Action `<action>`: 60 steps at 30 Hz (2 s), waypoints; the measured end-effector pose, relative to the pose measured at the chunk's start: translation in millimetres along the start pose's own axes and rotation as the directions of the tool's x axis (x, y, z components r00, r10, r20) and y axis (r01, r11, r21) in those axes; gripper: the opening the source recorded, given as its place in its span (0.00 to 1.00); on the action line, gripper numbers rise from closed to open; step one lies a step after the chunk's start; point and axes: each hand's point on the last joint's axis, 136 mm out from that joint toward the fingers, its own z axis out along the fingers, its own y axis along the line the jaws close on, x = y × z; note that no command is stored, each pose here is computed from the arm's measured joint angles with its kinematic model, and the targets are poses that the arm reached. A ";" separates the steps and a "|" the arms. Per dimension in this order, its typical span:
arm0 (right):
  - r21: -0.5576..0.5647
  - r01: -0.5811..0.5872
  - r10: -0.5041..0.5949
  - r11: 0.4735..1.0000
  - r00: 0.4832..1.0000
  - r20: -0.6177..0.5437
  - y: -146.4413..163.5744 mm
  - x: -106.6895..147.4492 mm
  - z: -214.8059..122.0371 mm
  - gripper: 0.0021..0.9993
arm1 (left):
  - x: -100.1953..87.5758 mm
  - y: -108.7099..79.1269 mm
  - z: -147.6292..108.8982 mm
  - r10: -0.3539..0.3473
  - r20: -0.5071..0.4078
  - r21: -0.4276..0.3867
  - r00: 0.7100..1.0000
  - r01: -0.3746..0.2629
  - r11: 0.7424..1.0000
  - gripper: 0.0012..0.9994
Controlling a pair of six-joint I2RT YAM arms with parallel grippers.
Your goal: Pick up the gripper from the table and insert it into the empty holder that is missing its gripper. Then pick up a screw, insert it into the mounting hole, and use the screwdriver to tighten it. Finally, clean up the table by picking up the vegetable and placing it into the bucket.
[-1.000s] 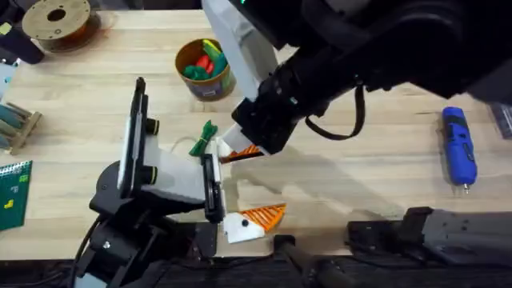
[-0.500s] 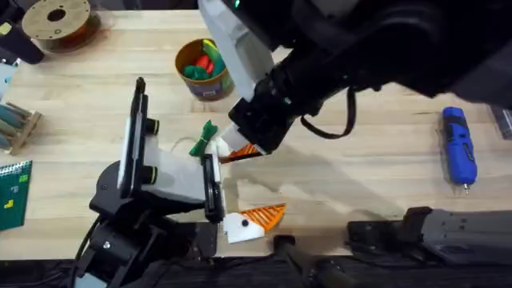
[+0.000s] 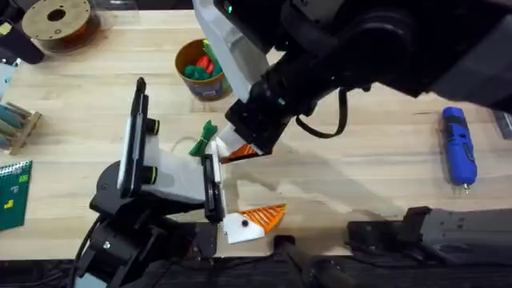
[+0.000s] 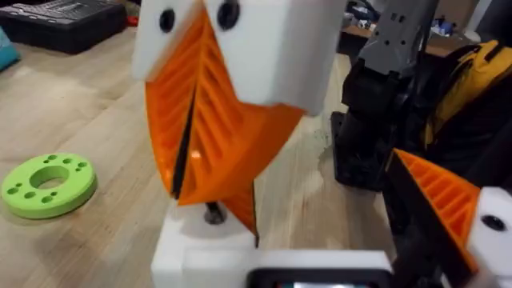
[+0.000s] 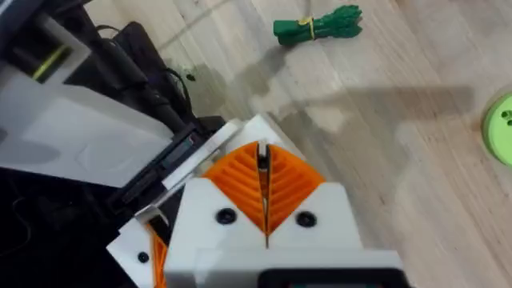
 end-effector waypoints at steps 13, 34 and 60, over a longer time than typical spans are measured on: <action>0.000 0.000 0.000 1.000 1.000 0.001 -0.4 -1.1 1.6 0.00 | 0.1 -0.5 0.0 -0.001 -0.001 0.003 1.000 0.001 1.000 0.99; 0.002 -0.007 0.007 1.000 1.000 -0.026 -1.2 4.8 3.1 0.00 | 0.1 -0.8 0.0 0.001 -0.001 0.005 1.000 -0.001 1.000 0.99; -0.009 -0.019 0.019 1.000 0.999 -0.034 0.6 10.5 4.4 0.90 | 0.3 -1.2 0.1 -0.017 -0.001 0.007 1.000 0.017 1.000 0.99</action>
